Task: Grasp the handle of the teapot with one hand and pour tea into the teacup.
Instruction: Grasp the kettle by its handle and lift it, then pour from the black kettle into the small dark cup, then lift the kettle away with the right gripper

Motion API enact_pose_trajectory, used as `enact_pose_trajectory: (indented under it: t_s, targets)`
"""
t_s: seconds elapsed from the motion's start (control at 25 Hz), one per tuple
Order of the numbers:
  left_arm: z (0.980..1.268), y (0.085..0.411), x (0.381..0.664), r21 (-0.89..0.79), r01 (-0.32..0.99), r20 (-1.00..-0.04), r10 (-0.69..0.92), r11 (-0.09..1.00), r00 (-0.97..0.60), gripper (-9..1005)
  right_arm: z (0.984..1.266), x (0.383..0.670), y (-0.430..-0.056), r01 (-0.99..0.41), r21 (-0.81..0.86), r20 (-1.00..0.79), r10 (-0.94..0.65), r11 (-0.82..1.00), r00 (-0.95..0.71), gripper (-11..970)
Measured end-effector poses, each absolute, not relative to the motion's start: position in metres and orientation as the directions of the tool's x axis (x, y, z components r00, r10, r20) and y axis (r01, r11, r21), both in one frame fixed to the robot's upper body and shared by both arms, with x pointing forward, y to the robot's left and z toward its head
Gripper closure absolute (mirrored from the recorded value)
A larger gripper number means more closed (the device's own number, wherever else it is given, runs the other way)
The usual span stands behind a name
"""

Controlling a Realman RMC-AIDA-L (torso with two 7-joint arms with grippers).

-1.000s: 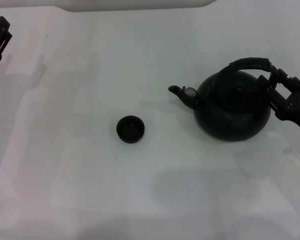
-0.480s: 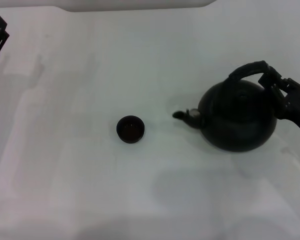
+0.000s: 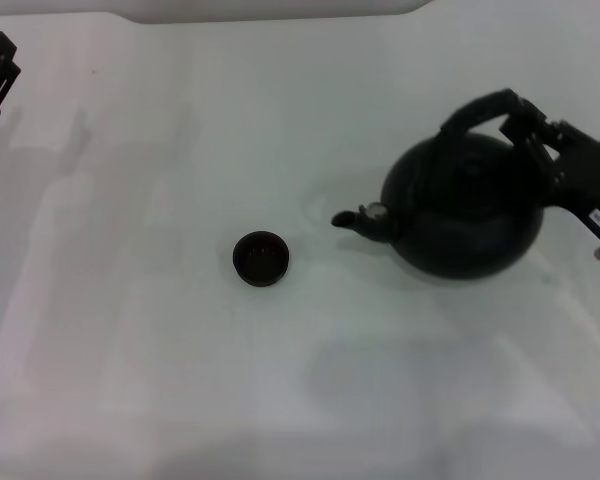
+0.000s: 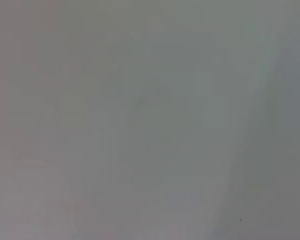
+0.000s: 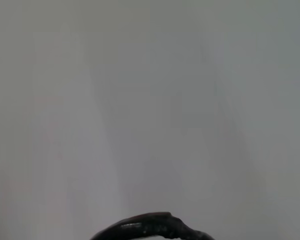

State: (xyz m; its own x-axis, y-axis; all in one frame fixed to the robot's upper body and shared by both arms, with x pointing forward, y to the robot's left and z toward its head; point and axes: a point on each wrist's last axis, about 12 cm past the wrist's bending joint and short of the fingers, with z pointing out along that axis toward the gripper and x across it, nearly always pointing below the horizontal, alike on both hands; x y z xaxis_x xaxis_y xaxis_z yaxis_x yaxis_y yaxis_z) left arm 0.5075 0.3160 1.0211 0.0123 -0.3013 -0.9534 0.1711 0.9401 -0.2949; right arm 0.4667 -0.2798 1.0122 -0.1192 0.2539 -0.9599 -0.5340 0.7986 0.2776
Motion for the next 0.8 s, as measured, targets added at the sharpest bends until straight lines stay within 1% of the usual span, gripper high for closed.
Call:
enact_pose_trajectory:
  t_s: [0.4,0.64,0.8]
  targets:
    - [1.02,0.313,0.507,-0.298,0.182,-0.953,-0.303,0.937,0.001,103,1.031,0.505,-0.254,-0.608,0.136,-0.987,0.162,0.782,-0.012,770]
    - [1.02,0.31,0.508,-0.295,0.2,-0.954,-0.3,0.934,-0.005,103,1.035,0.513,-0.24,-0.622,-0.017,-0.995,0.046,0.783,0.084,773]
    - [1.02,0.309,0.51,-0.296,0.203,-0.954,-0.3,0.933,-0.008,103,1.036,0.514,-0.237,-0.624,-0.046,-0.995,0.022,0.78,0.102,779]
